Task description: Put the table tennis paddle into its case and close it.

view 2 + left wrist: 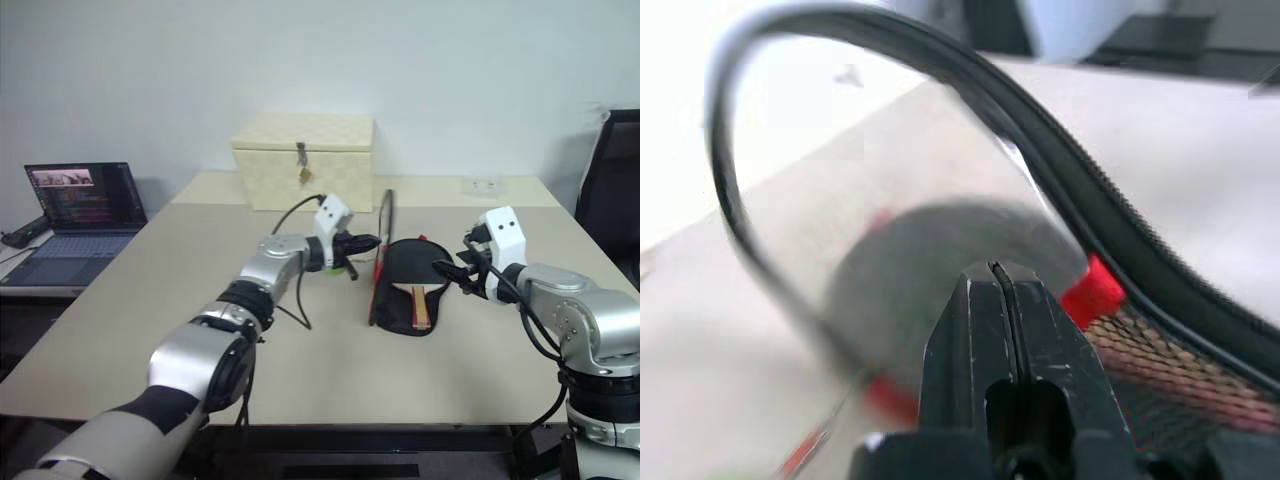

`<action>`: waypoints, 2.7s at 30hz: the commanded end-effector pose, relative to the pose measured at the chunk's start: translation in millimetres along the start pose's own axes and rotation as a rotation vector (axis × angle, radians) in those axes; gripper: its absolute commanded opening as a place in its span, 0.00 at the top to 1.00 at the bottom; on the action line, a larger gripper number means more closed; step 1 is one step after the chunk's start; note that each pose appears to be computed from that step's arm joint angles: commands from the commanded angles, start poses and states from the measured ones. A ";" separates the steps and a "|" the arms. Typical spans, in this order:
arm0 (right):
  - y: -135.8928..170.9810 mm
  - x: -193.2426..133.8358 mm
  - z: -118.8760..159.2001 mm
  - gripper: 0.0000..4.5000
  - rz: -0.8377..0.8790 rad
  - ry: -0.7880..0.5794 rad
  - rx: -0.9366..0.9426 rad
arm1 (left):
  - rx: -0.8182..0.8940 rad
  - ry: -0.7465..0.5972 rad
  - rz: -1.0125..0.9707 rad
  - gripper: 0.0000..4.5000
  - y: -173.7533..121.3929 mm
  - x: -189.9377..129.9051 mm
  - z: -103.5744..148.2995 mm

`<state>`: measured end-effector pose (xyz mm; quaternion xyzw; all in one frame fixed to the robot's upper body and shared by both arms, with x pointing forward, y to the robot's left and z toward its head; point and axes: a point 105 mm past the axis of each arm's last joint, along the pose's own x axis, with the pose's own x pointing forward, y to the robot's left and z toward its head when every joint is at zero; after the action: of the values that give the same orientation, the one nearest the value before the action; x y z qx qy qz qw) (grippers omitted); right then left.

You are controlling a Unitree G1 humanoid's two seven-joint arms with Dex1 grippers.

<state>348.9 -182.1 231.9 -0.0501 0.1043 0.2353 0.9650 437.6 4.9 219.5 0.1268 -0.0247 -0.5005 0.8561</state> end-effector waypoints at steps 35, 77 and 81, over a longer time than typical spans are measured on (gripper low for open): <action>-31.4 104.6 -101.8 0.01 -0.104 0.267 0.255 | -0.086 -0.073 0.052 1.00 9.8 -141.1 -32.0; 134.0 100.5 -77.0 1.00 0.471 0.274 0.355 | -0.241 0.092 -0.255 1.00 -76.3 -208.8 -47.8; 144.2 79.4 -87.0 1.00 0.474 0.297 0.378 | -0.253 0.100 -0.271 1.00 -85.0 -210.3 -48.0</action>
<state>344.6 -38.5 108.0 0.1157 0.3121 0.3979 0.8549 272.5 155.4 158.3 0.0339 0.1158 -0.6012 0.7899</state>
